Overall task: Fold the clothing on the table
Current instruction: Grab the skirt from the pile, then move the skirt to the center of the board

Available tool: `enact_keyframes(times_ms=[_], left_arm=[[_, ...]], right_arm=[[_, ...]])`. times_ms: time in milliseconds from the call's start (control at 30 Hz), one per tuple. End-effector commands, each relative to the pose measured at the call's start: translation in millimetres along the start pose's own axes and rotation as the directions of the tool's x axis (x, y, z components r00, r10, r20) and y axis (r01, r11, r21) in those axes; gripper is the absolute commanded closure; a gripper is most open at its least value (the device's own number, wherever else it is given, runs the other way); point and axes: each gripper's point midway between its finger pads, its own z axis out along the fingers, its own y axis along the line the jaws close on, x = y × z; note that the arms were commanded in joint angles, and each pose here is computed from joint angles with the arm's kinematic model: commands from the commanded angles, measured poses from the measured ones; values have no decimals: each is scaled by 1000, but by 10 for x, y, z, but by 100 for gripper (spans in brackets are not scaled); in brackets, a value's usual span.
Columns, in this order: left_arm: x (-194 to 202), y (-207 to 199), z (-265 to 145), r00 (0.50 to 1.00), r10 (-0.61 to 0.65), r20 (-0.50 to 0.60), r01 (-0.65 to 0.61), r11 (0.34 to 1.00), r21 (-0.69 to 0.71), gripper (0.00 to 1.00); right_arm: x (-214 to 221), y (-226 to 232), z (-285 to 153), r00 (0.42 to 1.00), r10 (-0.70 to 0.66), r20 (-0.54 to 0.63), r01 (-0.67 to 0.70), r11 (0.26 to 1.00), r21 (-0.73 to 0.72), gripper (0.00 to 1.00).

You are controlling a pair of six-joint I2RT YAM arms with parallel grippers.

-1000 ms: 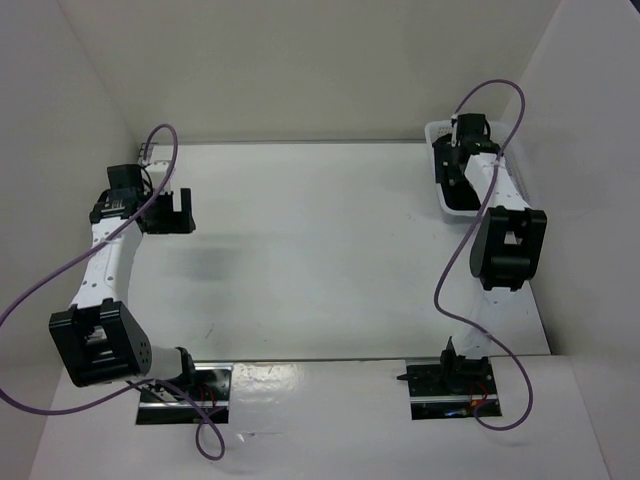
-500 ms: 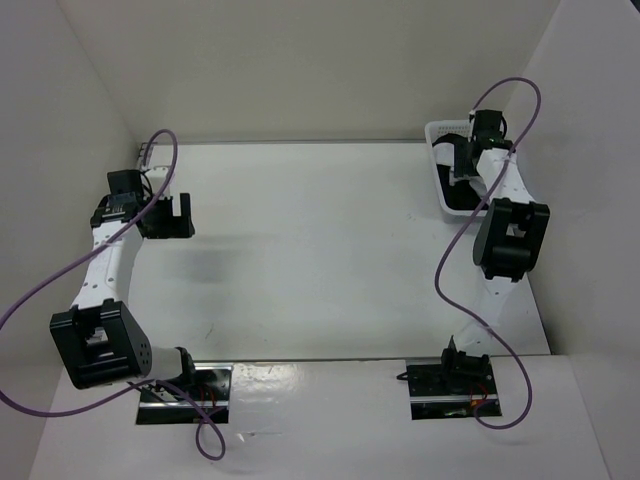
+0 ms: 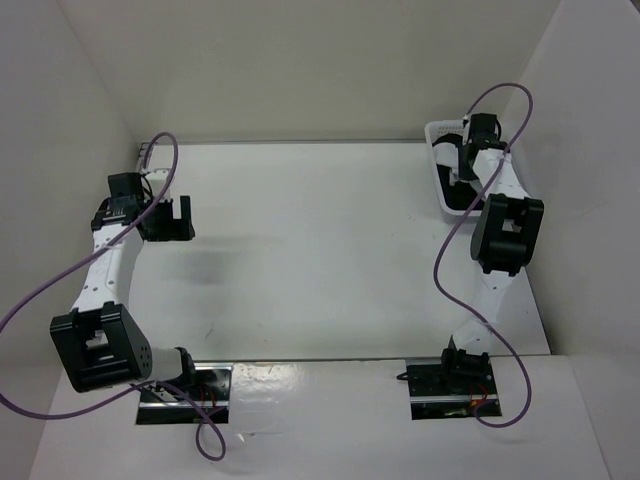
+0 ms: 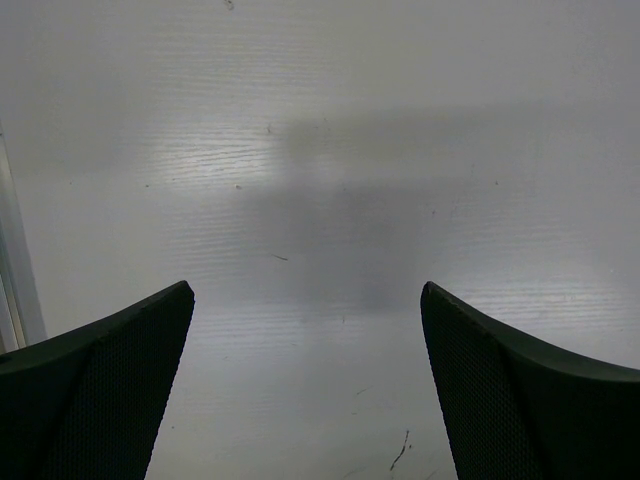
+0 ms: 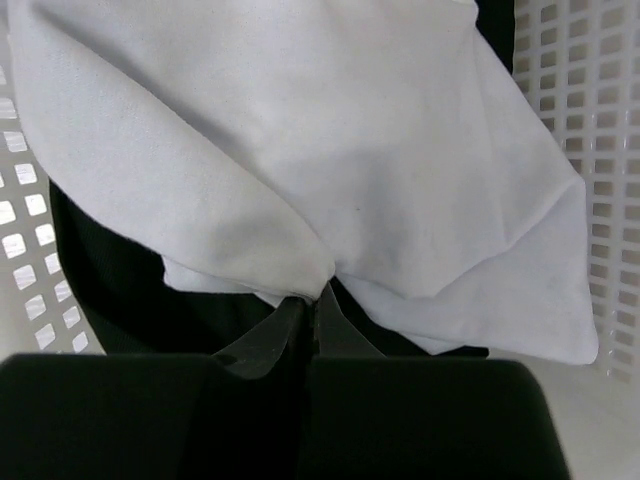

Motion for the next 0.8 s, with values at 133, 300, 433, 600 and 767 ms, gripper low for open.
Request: enact_keyframes(times_ms=[133, 300, 433, 600, 767], left_arm=[[-124, -2, -147, 997, 40, 64, -40, 999, -5, 0], [-127, -18, -147, 997, 41, 66, -41, 999, 4, 0], [-118, -54, -209, 996, 50, 71, -52, 999, 17, 0], [-172, -78, -357, 992, 61, 113, -62, 998, 7, 0], [-103, -101, -428, 991, 72, 115, -73, 997, 6, 0]], right_arm=[[-1085, -201, -1161, 951, 57, 304, -34, 996, -80, 100], [-1573, -45, -2385, 867, 81, 492, 48, 969, -243, 100], [-1614, 536, -3112, 818, 84, 568, 206, 881, -427, 100], [-1419, 1487, -3897, 747, 10, 665, 467, 704, -535, 100], [-1082, 1903, -4048, 769, 14, 639, 547, 503, -670, 100]])
